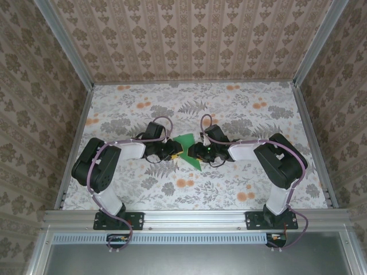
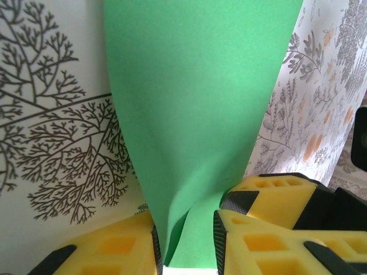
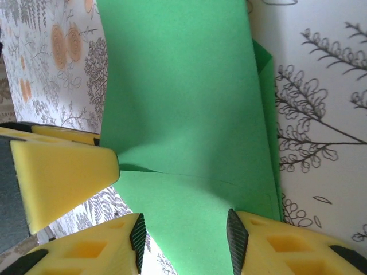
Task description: Fold a paper plane with a square sheet of paper (pick it up from the middle)
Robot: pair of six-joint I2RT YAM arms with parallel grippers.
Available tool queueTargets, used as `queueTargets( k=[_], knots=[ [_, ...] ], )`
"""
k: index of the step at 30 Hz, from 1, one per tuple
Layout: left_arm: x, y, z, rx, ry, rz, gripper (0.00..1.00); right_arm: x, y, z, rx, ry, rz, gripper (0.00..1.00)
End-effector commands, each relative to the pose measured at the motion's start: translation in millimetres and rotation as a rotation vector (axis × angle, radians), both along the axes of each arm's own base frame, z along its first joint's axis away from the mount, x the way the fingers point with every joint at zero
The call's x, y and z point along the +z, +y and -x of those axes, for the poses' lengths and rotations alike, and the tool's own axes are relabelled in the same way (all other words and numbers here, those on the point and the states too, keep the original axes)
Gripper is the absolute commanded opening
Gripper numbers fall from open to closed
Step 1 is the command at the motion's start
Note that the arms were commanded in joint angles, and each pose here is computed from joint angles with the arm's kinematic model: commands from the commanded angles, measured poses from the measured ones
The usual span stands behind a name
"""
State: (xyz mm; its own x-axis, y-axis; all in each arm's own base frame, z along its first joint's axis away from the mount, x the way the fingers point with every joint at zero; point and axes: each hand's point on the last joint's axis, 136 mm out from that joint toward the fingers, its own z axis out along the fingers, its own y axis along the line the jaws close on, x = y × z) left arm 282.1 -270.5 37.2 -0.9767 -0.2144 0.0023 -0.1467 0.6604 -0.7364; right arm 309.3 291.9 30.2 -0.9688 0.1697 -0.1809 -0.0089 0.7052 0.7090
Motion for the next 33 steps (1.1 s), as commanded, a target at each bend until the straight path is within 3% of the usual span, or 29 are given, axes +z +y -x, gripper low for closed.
queueTargets(
  k=[1, 6, 11, 15, 25, 33],
  knots=[
    [3, 0, 1, -0.003, 0.001, 0.022, 0.23, -7, -14, 4, 0.045, -0.033, 0.091, 0.51],
    [10, -3, 0, -0.006, -0.005, 0.026, 0.07, 10, -20, -3, 0.117, -0.185, 0.204, 0.56],
    [22, -12, 0, -0.014, -0.016, 0.030, 0.06, 26, -50, -10, 0.044, -0.436, 0.458, 0.58],
    [28, -16, -3, -0.009, -0.019, 0.024, 0.05, 42, -49, 0, 0.067, -0.573, 0.509, 0.61],
    [43, -21, -7, 0.022, -0.016, 0.037, 0.02, 44, -11, 20, 0.246, -0.763, 0.654, 0.64],
    [49, -21, -6, 0.030, -0.011, 0.050, 0.02, 31, 1, 10, 0.230, -0.808, 0.775, 0.63]
  ],
)
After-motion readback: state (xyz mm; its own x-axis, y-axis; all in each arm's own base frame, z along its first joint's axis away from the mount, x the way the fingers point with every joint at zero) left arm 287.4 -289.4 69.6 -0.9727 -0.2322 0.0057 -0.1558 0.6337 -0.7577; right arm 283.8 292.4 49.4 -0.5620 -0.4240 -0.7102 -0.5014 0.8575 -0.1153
